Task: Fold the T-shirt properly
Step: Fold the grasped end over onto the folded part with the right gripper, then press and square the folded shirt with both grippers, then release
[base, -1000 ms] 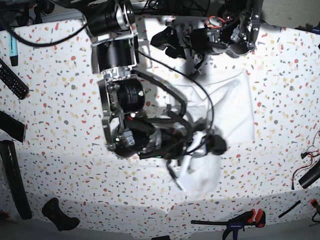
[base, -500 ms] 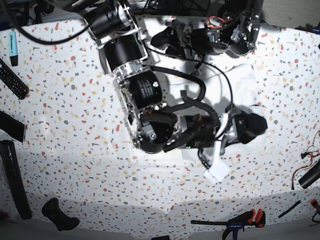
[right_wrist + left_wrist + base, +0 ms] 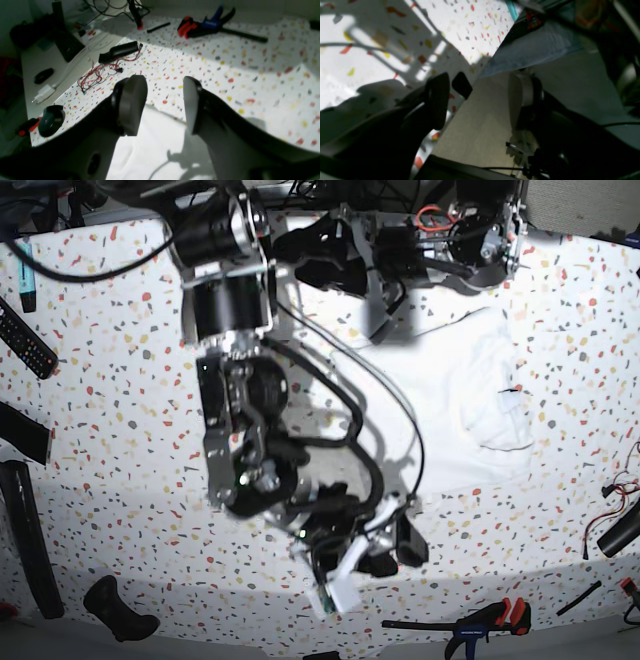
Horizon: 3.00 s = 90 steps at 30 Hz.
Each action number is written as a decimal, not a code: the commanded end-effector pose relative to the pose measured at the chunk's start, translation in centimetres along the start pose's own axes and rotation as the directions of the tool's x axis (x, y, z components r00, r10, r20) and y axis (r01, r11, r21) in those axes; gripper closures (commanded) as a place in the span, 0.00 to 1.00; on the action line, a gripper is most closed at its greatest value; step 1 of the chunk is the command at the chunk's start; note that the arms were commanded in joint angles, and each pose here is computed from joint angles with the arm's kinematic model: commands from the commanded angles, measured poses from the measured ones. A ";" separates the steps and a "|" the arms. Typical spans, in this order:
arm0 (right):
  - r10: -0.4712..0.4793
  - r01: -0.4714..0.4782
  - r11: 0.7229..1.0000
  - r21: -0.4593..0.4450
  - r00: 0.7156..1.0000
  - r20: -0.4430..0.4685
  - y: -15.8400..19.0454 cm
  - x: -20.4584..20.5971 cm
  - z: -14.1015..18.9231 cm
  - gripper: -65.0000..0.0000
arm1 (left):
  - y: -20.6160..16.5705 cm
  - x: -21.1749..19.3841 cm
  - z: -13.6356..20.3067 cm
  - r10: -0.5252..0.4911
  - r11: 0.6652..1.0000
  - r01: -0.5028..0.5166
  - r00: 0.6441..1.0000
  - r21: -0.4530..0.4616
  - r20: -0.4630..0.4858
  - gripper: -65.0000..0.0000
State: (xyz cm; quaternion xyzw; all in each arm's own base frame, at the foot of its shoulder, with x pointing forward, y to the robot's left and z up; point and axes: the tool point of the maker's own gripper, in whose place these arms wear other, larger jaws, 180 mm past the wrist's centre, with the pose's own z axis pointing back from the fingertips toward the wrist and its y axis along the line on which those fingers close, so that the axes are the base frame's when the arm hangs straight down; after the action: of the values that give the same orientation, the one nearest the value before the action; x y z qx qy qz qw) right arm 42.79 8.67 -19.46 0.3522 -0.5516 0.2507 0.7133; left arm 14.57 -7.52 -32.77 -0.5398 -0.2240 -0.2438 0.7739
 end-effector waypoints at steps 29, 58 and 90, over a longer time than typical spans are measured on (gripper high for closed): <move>-0.077 0.076 0.997 -0.027 0.801 -0.594 -2.1 -22.5 -0.3 0.58 | 17.4 5.0 11.4 -0.352 0.432 0.209 0.935 0.877 -0.050 0.46; 0.113 0.036 0.973 0.227 0.785 -0.609 15.7 -26.8 16.3 0.58 | 14.1 4.0 4.2 -0.545 0.668 0.566 0.814 0.483 -0.201 0.46; 0.120 -0.153 0.988 0.023 0.664 -0.738 4.2 -28.1 23.2 0.58 | 17.4 3.4 7.2 -0.500 0.537 0.605 0.790 0.588 -0.356 0.46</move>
State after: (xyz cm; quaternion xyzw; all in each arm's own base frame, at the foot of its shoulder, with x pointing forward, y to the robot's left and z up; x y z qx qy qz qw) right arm 17.74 -3.81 -41.51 0.2090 -0.2662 0.4027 0.8505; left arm 26.83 2.77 -41.01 -0.1304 -0.4041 -0.4107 0.8068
